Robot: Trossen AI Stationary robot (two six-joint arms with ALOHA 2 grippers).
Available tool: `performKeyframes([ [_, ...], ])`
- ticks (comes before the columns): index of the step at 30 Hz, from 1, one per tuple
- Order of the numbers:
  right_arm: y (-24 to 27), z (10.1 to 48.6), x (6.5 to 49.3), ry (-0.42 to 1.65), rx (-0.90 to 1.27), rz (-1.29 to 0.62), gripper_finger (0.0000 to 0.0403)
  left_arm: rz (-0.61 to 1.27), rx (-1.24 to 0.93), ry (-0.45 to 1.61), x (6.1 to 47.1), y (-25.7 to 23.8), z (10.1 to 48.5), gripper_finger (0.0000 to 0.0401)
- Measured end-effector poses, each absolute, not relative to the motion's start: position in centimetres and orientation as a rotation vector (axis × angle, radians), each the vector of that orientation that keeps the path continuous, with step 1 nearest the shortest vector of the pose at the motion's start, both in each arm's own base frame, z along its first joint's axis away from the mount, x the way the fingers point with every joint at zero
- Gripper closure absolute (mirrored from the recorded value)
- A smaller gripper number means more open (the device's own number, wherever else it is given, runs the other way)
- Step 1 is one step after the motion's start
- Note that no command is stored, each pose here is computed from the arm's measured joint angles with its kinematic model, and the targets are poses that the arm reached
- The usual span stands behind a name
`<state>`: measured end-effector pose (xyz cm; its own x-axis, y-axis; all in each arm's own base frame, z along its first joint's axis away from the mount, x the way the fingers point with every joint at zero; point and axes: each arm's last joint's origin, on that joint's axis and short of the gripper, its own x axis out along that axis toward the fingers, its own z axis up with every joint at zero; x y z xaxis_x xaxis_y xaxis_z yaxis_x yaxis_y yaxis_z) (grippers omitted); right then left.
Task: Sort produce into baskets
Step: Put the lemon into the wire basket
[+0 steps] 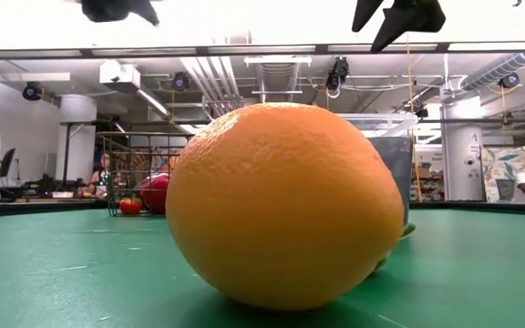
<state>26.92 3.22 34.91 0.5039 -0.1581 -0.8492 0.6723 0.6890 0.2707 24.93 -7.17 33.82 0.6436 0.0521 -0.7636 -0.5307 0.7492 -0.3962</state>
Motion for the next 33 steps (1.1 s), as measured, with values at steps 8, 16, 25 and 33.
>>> performKeyframes([
  [8,6.3,35.5,27.4,0.853,0.746,-0.41,0.0181,0.249,-0.694,0.879,23.1,-13.9,32.9,0.0221],
  [16,12.0,37.1,28.6,0.632,0.89,-0.164,0.0182,0.163,-0.523,0.972,22.0,-16.7,31.5,0.0221],
  [25,19.7,33.4,32.0,0.74,0.972,-0.131,0.0182,0.079,-0.42,1.013,20.1,-18.7,31.3,0.0221],
  [33,24.2,30.8,35.4,0.985,0.86,-0.252,0.0182,0.051,-0.383,1.005,19.1,-19.6,31.3,0.0221],
])
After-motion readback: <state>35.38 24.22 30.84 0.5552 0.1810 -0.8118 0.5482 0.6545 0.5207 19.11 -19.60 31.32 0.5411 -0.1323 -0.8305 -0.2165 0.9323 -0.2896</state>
